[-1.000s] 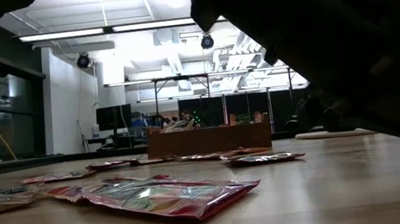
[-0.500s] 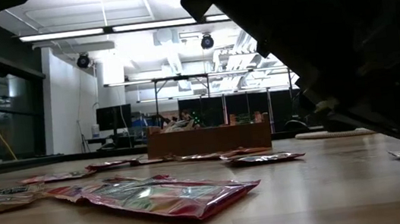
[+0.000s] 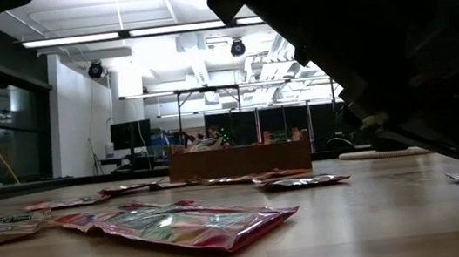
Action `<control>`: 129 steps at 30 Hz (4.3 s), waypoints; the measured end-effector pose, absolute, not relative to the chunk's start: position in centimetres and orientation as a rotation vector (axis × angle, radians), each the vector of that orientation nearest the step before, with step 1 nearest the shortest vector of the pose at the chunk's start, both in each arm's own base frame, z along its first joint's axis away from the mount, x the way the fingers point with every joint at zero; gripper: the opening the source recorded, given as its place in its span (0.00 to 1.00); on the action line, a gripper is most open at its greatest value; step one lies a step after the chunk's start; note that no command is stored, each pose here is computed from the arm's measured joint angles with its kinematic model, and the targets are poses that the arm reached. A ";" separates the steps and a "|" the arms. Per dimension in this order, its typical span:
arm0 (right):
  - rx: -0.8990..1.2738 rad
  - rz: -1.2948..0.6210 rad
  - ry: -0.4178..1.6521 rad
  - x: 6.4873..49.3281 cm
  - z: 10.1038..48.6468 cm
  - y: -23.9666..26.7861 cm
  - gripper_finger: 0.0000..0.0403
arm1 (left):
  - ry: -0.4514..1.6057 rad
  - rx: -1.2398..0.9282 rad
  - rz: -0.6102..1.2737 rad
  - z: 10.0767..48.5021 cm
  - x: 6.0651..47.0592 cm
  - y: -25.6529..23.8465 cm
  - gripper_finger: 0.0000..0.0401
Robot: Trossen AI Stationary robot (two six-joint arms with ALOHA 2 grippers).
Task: Pick & Place Tea
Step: Put the brown tea bag into the left section of the wooden organizer
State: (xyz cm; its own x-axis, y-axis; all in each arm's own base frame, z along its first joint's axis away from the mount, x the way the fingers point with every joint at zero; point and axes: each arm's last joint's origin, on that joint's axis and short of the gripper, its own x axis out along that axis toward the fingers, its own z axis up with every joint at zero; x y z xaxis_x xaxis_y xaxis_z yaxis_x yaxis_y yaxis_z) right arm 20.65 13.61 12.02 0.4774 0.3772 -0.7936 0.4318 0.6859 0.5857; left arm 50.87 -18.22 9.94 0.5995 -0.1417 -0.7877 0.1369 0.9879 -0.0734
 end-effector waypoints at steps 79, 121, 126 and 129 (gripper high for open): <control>0.227 -0.135 0.757 14.5 28.2 7.0 0.00 | 0.859 -0.113 0.105 32.9 43.8 -4.0 0.27; 0.014 -0.274 0.814 20.1 40.6 2.2 0.00 | 0.407 -0.256 -0.109 39.8 43.3 4.6 0.27; 0.009 -0.267 0.792 20.3 40.8 2.2 0.00 | 0.406 -0.253 -0.096 39.8 43.3 4.7 0.27; 0.007 -0.266 0.790 20.3 40.8 2.2 0.00 | 0.406 -0.248 -0.066 39.7 43.3 4.7 0.26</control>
State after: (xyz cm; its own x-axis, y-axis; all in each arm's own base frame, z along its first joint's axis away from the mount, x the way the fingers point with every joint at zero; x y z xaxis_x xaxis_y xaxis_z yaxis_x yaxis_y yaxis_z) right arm 20.29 2.18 40.80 0.6721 -0.2335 -0.7026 0.2386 0.9666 -0.0930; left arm 43.30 4.75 39.74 0.9169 -0.1128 -0.3828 0.0140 0.9677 -0.2517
